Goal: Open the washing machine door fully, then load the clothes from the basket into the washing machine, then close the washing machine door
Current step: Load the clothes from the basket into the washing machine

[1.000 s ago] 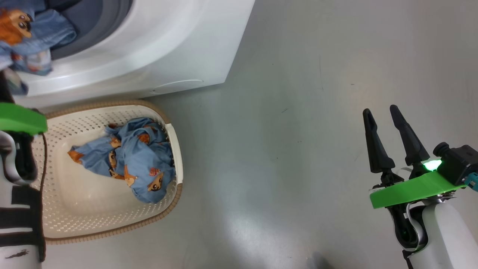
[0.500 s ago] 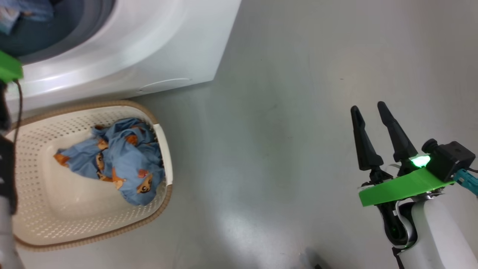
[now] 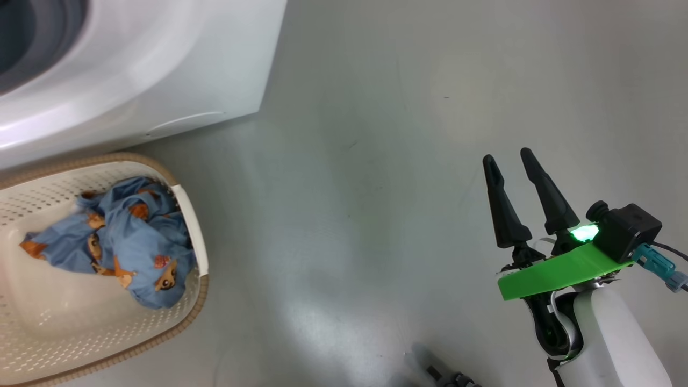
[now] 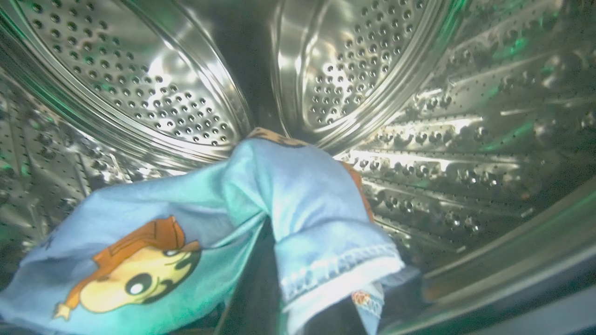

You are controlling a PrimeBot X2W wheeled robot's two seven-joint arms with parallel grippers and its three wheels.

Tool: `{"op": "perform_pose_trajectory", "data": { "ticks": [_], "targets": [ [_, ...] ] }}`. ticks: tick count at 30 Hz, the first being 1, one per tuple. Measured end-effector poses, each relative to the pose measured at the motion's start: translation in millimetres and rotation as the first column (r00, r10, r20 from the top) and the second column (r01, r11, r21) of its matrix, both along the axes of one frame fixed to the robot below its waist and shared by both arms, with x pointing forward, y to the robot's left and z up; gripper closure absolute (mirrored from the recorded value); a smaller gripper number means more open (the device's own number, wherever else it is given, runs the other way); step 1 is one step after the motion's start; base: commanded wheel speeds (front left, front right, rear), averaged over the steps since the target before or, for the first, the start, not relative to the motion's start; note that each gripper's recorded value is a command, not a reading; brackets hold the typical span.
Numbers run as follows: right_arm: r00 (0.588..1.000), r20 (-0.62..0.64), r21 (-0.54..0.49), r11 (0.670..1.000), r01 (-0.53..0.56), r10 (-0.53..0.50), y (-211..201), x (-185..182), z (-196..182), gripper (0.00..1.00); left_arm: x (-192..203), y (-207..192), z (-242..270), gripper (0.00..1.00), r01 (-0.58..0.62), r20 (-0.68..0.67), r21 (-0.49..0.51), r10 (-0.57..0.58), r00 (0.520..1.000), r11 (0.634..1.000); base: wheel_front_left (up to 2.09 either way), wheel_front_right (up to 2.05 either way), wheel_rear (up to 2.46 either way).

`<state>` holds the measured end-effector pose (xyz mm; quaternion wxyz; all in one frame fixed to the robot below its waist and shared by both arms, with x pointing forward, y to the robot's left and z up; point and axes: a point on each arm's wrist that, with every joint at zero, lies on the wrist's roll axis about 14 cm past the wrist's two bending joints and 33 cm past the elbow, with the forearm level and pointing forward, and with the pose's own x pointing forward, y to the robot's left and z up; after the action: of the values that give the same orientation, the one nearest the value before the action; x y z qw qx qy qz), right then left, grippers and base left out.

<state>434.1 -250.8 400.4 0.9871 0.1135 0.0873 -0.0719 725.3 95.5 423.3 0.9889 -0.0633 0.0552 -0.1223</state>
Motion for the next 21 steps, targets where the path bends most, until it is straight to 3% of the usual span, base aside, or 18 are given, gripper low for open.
{"op": "perform_pose_trajectory", "data": {
  "ticks": [5, 6, 7, 8, 9, 15, 21],
  "targets": [
    [1.0, -0.009, -0.006, 1.0, 0.009, -0.009, -3.3, -2.0, -1.7, 0.0, -11.2, 3.9, -45.8, 1.0, 0.001, -0.155, 0.044, 0.006, 0.988, 0.999, 0.0, 0.0, 0.0],
    [1.0, -0.006, -0.006, 1.0, 0.008, -0.008, -3.3, -0.9, -1.1, 0.0, -12.5, 4.7, -49.0, 0.96, 0.005, -0.165, 0.056, 0.005, 0.986, 0.998, 0.0, 0.0, 0.0],
    [1.0, -0.001, -0.007, 1.0, 0.007, -0.007, -3.1, 0.9, 0.1, 0.0, -12.7, 6.1, -49.8, 0.69, 0.003, -0.169, 0.061, 0.007, 0.986, 0.998, 0.0, 0.0, 0.0],
    [1.0, 0.002, -0.007, 1.0, 0.006, -0.006, -3.0, 2.0, 0.9, 0.0, -12.6, 7.4, -50.2, 0.53, 0.002, -0.178, 0.065, 0.009, 0.984, 0.998, 0.0, 0.0, 0.0],
    [1.0, 0.002, -0.006, 1.0, 0.004, -0.004, -2.4, 2.3, 0.7, 0.0, -12.6, 8.6, -50.3, 0.0, 0.002, -0.187, 0.069, 0.011, 0.982, 0.998, 0.0, 0.0, 0.0],
    [1.0, 0.011, 0.003, 1.0, -0.006, 0.006, 1.9, 5.3, 1.9, 0.0, -14.6, 17.7, -45.6, 0.0, -0.022, -0.191, 0.061, 0.033, 0.981, 0.998, 0.0, 0.0, 0.0],
    [0.999, 0.025, 0.01, 1.0, -0.025, 0.025, 7.5, 9.6, 5.0, 0.0, -20.7, 12.0, -33.8, 0.0, -0.042, -0.166, -0.01, 0.04, 0.985, 0.999, 0.0, 0.0, 0.0]
  ]
}}
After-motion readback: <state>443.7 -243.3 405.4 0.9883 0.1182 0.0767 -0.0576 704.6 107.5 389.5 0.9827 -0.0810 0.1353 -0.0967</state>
